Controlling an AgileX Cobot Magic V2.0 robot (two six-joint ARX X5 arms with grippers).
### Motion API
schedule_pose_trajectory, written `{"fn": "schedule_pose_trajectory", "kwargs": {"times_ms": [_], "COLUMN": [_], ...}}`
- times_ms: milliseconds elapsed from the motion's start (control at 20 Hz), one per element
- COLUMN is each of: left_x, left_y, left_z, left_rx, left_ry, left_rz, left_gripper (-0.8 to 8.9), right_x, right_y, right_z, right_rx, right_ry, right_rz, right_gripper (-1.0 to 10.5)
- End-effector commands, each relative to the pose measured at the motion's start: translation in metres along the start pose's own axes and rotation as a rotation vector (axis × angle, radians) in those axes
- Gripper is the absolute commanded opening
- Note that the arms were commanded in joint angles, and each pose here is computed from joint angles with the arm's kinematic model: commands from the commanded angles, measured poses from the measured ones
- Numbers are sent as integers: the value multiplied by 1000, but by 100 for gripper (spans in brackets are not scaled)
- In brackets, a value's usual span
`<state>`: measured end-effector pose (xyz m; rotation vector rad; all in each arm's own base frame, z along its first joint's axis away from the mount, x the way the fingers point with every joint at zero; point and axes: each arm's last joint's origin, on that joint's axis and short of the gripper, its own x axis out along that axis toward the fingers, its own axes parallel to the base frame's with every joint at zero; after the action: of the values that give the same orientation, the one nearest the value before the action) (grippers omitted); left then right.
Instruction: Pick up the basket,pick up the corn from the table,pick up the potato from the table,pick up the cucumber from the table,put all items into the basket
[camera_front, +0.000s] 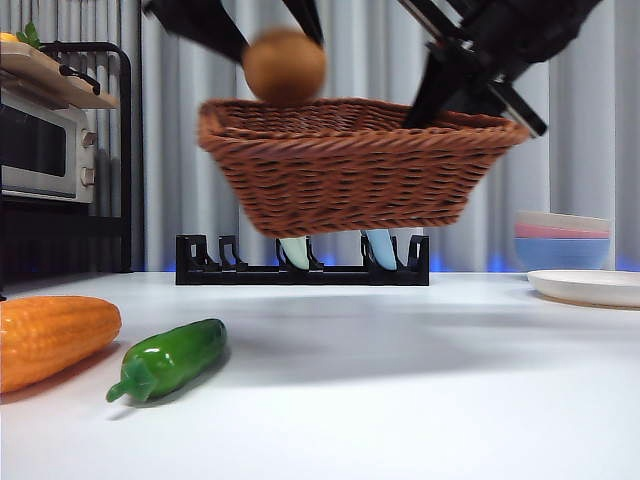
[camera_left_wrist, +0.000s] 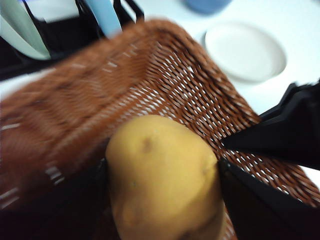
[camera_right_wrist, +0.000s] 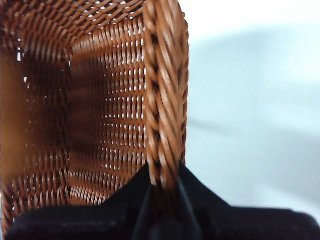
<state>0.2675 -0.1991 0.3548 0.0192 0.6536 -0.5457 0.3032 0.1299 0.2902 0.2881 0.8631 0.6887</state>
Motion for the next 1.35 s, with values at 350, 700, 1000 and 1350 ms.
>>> {"fn": "schedule_pose_trajectory", "kwargs": {"times_ms": [350,700,1000,1350], "left_x": [41,2,-111,-167], "left_y": [-6,-16,-22,-8], "left_z": [-19,4,8,-41], "left_rx": [34,46,130,63], "left_ry": [123,95,174,278], "left_rz": [39,13,1,186], "left_gripper": [628,628,627,626], "right_x": [3,4,-6,-23], "right_y": [10,5,-24,-52], "right_z": [1,2,10,17], "right_rx": [2,11,58,94], "right_ry": [-3,-8,-56,-109], "right_rz": [35,9,-48,-105], "right_gripper": [-11,-11,-11,-11]}}
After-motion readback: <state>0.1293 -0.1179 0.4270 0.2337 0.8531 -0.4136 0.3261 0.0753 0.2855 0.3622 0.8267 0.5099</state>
